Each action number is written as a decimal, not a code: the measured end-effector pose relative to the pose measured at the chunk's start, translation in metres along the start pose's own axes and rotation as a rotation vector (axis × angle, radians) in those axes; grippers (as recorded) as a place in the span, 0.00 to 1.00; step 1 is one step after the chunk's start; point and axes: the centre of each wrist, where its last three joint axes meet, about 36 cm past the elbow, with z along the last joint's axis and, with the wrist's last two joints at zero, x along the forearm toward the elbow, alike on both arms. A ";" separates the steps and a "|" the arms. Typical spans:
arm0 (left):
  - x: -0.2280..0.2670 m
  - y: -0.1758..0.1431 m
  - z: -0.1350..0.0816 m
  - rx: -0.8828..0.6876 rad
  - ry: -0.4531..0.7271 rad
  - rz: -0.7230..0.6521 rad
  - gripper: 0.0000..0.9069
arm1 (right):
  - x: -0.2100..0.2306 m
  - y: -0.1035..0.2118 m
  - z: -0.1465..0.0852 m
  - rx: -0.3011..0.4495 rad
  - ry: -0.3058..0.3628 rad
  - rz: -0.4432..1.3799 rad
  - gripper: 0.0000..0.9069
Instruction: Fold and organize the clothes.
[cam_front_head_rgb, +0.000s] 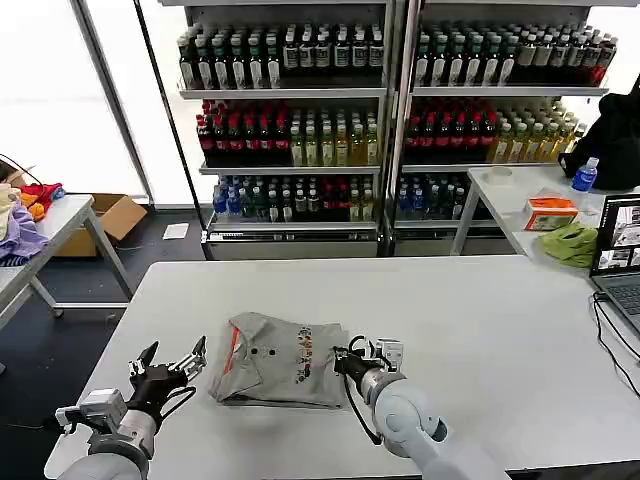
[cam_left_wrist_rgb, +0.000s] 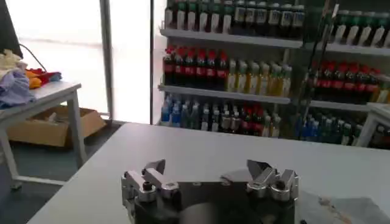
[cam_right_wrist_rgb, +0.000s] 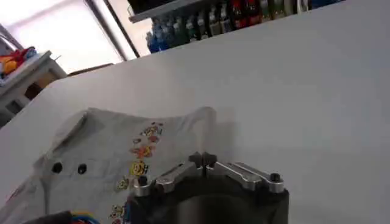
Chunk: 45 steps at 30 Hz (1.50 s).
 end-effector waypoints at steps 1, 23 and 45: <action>0.000 -0.001 0.000 0.002 -0.001 0.001 1.00 | 0.001 -0.001 -0.001 0.004 -0.005 0.002 0.00; 0.003 -0.016 0.001 0.021 -0.006 0.028 1.00 | 0.025 -0.108 -0.038 0.131 -0.093 0.219 0.04; 0.002 -0.025 0.010 0.026 0.018 0.055 1.00 | 0.054 -0.114 -0.028 0.268 -0.231 0.280 1.00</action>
